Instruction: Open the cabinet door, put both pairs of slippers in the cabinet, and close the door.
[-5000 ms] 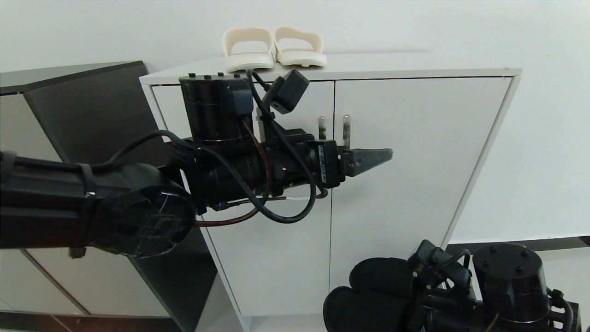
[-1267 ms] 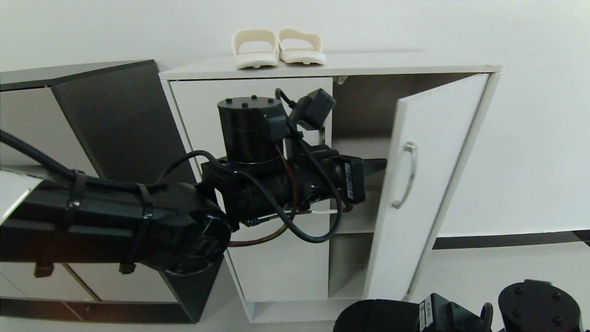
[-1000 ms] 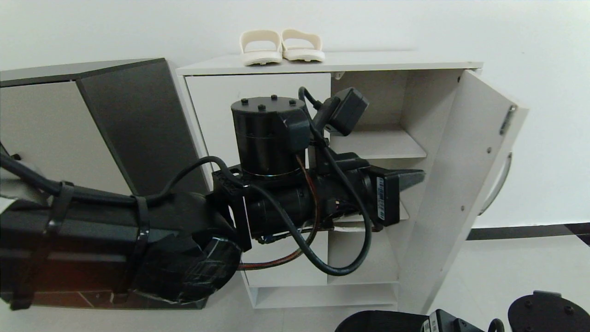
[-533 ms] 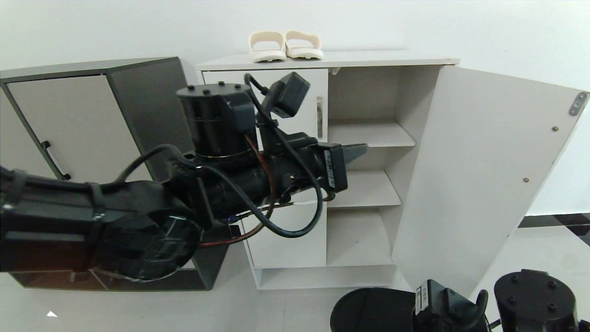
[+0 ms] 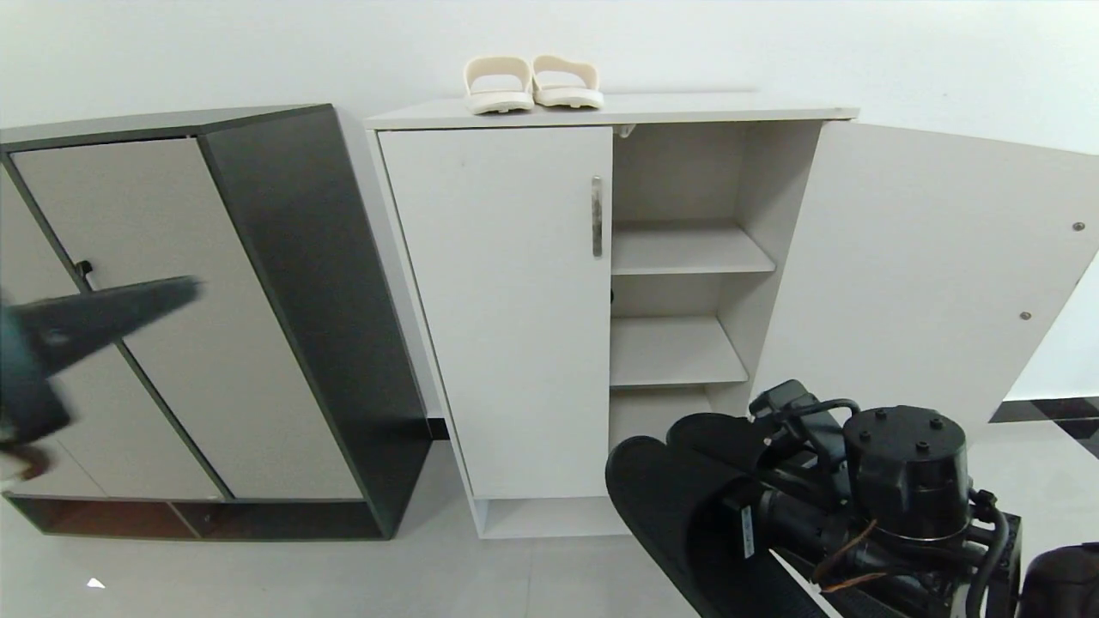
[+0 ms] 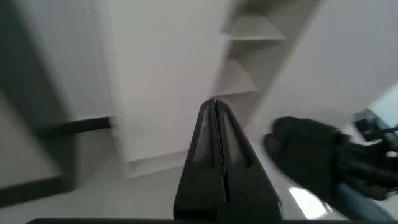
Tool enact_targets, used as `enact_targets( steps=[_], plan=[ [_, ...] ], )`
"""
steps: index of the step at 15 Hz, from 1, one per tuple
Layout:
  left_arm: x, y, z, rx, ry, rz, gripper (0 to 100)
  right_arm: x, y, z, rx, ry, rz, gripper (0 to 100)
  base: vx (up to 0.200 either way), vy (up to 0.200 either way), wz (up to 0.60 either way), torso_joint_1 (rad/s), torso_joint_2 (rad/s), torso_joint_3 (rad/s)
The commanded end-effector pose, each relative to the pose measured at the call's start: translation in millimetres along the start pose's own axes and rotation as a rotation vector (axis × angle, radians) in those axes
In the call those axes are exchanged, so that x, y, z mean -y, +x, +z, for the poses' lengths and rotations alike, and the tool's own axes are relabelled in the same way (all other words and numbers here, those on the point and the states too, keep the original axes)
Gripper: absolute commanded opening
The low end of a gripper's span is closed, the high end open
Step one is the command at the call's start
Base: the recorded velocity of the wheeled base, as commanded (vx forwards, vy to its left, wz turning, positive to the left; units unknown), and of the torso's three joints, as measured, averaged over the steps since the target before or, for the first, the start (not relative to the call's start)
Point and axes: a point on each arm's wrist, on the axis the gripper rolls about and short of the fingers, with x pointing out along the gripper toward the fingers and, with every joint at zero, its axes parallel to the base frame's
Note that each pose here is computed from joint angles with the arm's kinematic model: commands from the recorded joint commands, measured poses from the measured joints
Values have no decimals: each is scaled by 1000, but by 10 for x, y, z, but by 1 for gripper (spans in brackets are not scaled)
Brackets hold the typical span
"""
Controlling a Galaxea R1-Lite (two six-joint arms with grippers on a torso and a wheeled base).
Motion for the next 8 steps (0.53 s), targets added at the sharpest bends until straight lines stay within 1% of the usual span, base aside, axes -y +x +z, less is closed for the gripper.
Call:
enact_targets(
  steps=[1,2,3,4,5,6,7,8],
  plan=[
    [-248,-1381,-699,162,60,565,0,8,77,-30,-14,0,-9,0,0,0,0,0,0,0],
    [-222,-1438,-897,173,66,619,0,8,77,-30,-14,0,-9,0,0,0,0,0,0,0],
    [-216,-1454,-1116,170,79,654,0,8,77,-30,-14,0,-9,0,0,0,0,0,0,0],
    [-242,-1435,-1454,140,116,635,0,10,64,-61,-25,-2,-9,0,0,0,0,0,0,0],
    [-298,-1346,-1623,102,116,611,0,9,65,-60,-20,-2,-8,0,0,0,0,0,0,0],
    [-338,-1285,-1743,138,111,576,0,11,60,-68,-20,-2,-8,0,0,0,0,0,0,0],
    [-380,-1187,-1926,128,125,516,0,12,59,-70,-20,-2,-8,0,0,0,0,0,0,0],
    [-403,-1119,-2029,114,127,486,0,11,59,-70,-21,-4,-7,0,0,0,0,0,0,0]
  ],
)
